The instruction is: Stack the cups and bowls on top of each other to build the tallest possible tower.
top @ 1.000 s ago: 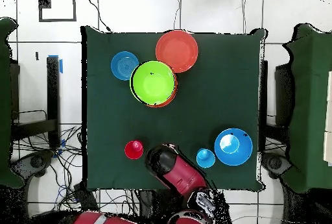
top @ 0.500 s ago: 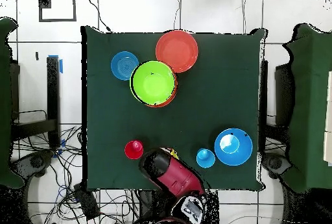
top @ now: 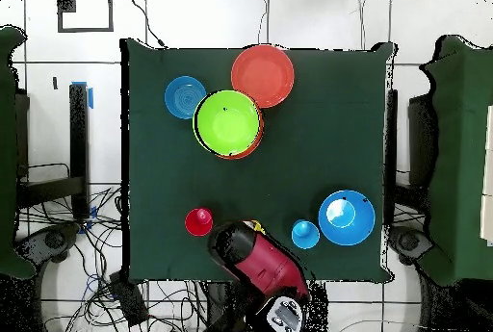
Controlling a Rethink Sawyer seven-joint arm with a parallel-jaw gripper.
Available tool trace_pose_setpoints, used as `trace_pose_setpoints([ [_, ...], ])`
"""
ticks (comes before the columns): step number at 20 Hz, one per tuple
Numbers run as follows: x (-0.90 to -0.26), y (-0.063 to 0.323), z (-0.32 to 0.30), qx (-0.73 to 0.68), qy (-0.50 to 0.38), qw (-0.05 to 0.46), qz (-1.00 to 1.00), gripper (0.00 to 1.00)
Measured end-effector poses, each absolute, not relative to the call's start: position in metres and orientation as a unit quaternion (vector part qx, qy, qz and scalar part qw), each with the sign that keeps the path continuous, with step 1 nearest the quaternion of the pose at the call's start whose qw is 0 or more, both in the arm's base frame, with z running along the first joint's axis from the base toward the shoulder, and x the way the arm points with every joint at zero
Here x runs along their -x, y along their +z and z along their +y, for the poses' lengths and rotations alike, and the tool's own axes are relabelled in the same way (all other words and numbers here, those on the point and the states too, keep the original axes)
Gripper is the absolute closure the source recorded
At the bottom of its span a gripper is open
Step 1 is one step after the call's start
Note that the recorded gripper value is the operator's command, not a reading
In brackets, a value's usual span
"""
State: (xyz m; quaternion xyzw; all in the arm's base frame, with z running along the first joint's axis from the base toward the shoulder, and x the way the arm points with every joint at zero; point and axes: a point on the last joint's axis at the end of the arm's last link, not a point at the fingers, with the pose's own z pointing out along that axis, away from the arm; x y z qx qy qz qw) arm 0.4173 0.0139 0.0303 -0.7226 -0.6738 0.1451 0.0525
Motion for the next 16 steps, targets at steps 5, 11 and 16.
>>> trace_pose_setpoints([
  [5,-0.421,0.033,0.01,0.729,0.141,0.05,-0.668,0.0],
  [11,-0.422,0.031,0.002,0.737,0.138,0.055,-0.66,0.0],
  [16,-0.423,0.03,-0.003,0.742,0.134,0.06,-0.654,0.0],
])
